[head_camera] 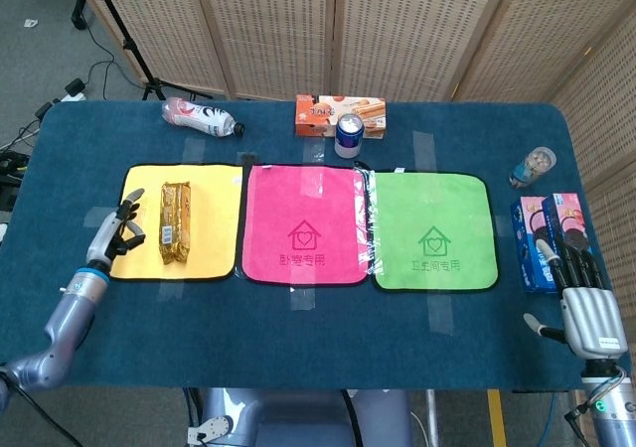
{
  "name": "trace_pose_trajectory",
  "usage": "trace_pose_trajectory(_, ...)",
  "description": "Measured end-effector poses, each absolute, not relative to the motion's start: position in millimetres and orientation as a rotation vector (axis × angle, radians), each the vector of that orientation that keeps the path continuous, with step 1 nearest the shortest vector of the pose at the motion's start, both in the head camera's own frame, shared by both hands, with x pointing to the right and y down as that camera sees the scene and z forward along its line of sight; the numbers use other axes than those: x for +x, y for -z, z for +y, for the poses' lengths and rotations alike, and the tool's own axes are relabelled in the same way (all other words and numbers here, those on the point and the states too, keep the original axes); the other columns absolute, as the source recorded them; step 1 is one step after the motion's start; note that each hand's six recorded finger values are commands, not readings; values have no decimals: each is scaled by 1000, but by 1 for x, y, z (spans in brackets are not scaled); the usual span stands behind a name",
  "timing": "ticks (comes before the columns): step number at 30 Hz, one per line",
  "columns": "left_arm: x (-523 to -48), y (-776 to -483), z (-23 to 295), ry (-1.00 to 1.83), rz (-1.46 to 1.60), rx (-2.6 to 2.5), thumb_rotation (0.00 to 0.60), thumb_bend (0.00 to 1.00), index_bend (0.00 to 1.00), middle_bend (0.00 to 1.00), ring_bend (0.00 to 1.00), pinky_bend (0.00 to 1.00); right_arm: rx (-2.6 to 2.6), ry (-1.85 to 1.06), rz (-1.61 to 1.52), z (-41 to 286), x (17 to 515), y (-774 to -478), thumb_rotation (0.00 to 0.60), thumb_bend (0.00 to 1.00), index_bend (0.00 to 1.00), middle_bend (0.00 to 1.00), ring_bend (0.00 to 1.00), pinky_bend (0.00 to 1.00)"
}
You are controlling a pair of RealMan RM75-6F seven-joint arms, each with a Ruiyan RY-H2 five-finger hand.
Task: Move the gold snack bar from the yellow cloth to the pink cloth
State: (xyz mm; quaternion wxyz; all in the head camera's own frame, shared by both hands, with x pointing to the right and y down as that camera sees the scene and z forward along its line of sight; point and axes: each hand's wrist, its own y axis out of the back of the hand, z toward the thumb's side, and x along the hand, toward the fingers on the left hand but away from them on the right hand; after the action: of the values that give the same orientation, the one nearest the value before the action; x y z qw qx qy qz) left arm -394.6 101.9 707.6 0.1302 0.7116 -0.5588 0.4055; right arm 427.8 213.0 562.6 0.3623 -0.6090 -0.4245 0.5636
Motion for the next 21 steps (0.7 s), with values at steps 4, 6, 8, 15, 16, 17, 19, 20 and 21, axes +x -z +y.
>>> trace_pose_trajectory(4,-388,-714,100,-1164,-1625,2056,600,1000,0,0,0,0,-1569,-1452,-1094,213,428,-563,600,0,0,0,0,0)
trace_pose_trajectory(6,-383,-716,99,-1155,-1621,2055,600,1000,0,0,0,0,-1570,-1454,-1093,212,428,-563,600,0,0,0,0,0)
trace_pose_trajectory(8,-375,-720,98,-1140,-1615,2055,600,1000,0,0,0,0,-1572,-1456,-1092,212,428,-563,600,0,0,0,0,0)
trace_pose_trajectory(15,-347,-727,97,-1098,-1604,2061,600,1000,0,0,0,0,-1573,-1456,-1096,212,428,-563,600,0,0,0,0,0)
trace_pose_trajectory(16,-344,-728,97,-1090,-1606,2062,600,1000,0,0,0,0,-1574,-1456,-1097,212,428,-563,600,0,0,0,0,0)
trace_pose_trajectory(17,-339,-728,98,-1078,-1608,2065,600,1000,0,0,0,0,-1574,-1456,-1099,211,428,-562,600,0,0,0,0,0)
trace_pose_trajectory(19,-328,-728,99,-1049,-1612,2065,600,1000,0,0,0,0,-1575,-1459,-1103,211,429,-563,600,0,0,0,0,0)
trace_pose_trajectory(20,-321,-729,100,-1026,-1612,2060,600,1000,0,0,0,0,-1577,-1460,-1105,211,430,-563,600,0,0,0,0,0)
trace_pose_trajectory(21,-316,-729,100,-1013,-1612,2054,600,1000,0,0,0,0,-1577,-1460,-1105,211,430,-562,600,0,0,0,0,0)
